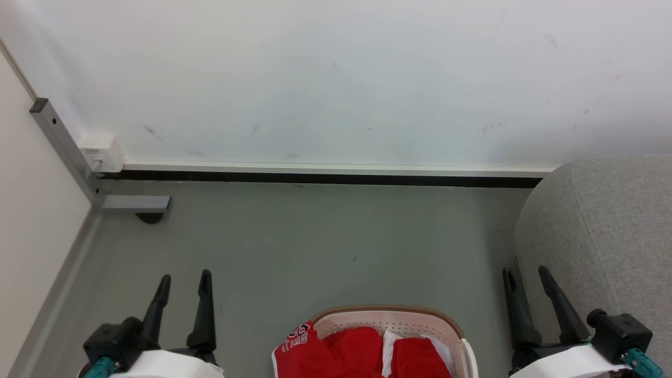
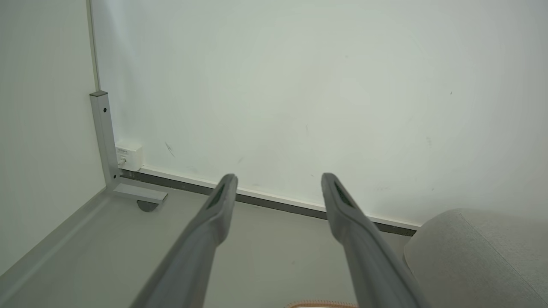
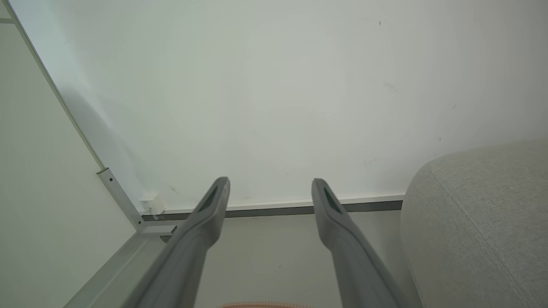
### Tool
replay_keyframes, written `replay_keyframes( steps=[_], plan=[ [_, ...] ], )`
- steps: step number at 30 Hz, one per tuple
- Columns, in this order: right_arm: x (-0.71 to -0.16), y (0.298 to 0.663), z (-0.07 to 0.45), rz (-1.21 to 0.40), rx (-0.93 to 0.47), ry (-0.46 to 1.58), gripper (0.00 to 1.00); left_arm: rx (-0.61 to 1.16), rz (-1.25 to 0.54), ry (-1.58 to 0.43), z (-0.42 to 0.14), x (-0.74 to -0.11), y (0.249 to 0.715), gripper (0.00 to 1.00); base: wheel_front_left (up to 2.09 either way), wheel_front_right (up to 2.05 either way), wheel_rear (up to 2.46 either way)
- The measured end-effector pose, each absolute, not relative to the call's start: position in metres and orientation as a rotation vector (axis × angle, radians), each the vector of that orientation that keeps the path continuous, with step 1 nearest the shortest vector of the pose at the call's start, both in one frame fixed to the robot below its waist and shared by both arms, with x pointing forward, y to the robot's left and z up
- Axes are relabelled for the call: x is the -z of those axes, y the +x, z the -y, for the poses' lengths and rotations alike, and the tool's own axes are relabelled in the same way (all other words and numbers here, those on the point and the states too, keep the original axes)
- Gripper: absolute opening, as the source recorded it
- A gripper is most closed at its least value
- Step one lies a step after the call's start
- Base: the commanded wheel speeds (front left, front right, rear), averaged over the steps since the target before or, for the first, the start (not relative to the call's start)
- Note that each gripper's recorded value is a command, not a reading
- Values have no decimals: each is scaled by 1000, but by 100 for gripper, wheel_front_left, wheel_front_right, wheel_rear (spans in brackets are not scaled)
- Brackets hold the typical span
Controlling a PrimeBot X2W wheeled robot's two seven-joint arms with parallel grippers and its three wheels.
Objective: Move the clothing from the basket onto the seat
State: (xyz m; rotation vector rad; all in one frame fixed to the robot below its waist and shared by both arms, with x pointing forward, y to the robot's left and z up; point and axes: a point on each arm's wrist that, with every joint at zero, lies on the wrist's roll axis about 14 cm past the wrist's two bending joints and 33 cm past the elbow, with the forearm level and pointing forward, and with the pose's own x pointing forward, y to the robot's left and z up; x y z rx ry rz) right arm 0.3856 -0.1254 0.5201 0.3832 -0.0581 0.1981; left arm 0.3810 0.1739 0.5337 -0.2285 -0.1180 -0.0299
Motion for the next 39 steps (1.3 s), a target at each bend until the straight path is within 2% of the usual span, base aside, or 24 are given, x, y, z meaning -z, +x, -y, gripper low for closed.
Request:
replay_keyframes(
  steps=[39],
  plan=[
    [-537,381,116,155,-246,179,100,67,208,-14,-166,-548,378,100,0,0,0]
  ],
)
